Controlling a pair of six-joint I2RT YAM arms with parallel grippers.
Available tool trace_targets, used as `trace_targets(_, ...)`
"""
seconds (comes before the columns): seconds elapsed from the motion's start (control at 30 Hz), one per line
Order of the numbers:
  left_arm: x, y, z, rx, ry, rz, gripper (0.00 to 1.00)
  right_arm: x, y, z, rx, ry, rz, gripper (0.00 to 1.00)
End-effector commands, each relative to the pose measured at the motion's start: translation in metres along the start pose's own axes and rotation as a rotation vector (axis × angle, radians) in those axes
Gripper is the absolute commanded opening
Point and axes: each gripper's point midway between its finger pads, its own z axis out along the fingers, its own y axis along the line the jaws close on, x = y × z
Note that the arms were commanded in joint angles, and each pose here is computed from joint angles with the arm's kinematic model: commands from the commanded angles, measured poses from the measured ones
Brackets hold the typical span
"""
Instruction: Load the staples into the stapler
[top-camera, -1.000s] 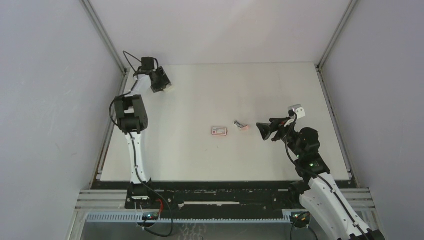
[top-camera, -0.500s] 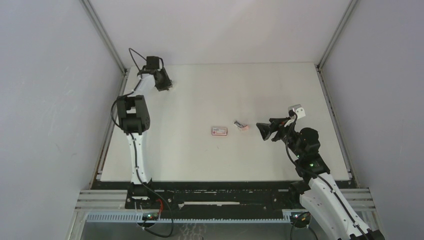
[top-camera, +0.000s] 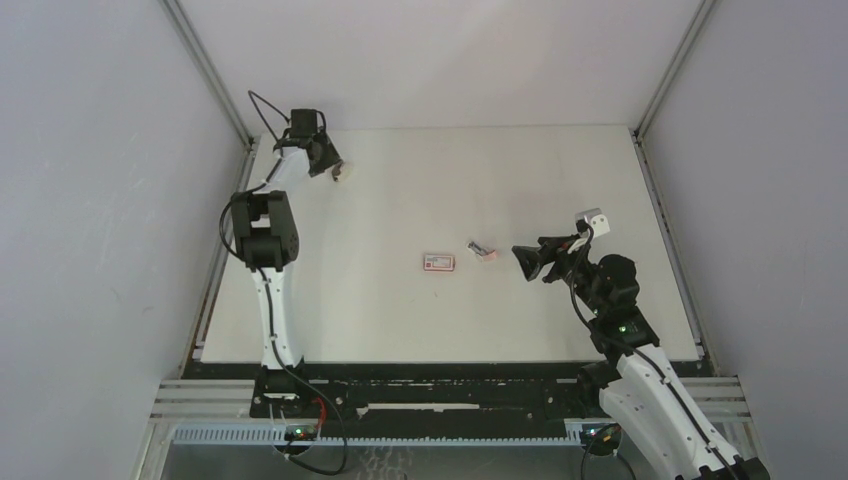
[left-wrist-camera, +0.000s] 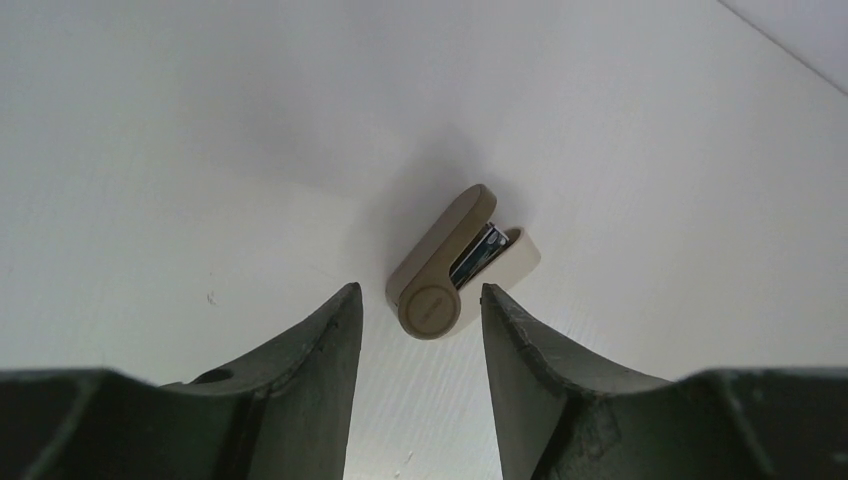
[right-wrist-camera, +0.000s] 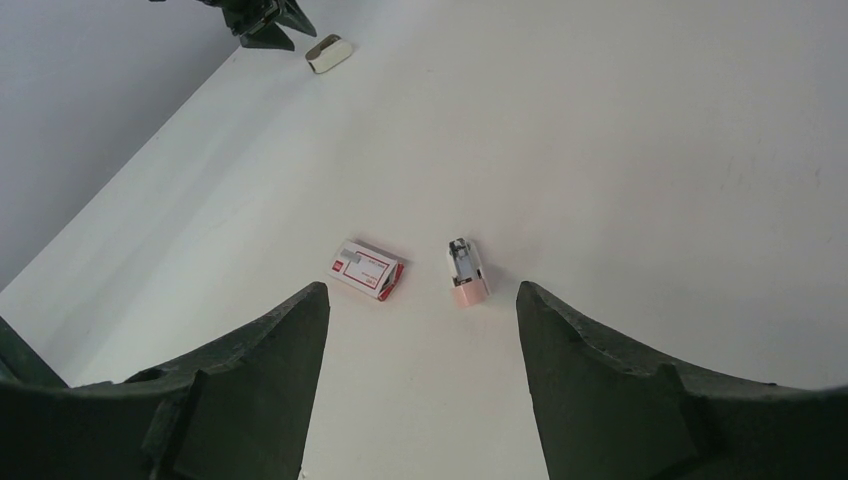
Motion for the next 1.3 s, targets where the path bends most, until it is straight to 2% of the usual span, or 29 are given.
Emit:
trace_targets(0.0,-0.044,-0.025,-0.018,0.052,-0.126,-0.057,0.51,-0.026,0.007,0.001,-0.021,-0.066,-0.009,0.68)
trace_targets(0.27,-0.036,-0.038,0.000,0.094,-0.076,-0.063,0.50,-0.024,0.006,0.003,-0.019,-0.058,-0.008,0.68)
trace_targets(0.57,-0.023,-0.033,0.015,0.073,-0.046,-0.084,0.50,-0.025,0.007,0.001,-0.020,-0.062,-0.008,0.68)
trace_targets(0.7,-0.022,-0.032,0.017,0.071,-0.037,-0.094,0.47,-0.025,0.007,0.001,-0.020,-0.062,-0.008,0.68)
trace_targets(1.27,-0.002,-0.018,0.011,0.026,0.003,-0.117,0.12,-0.027,0.007,-0.002,-0.019,-0.073,-0.011,0.68)
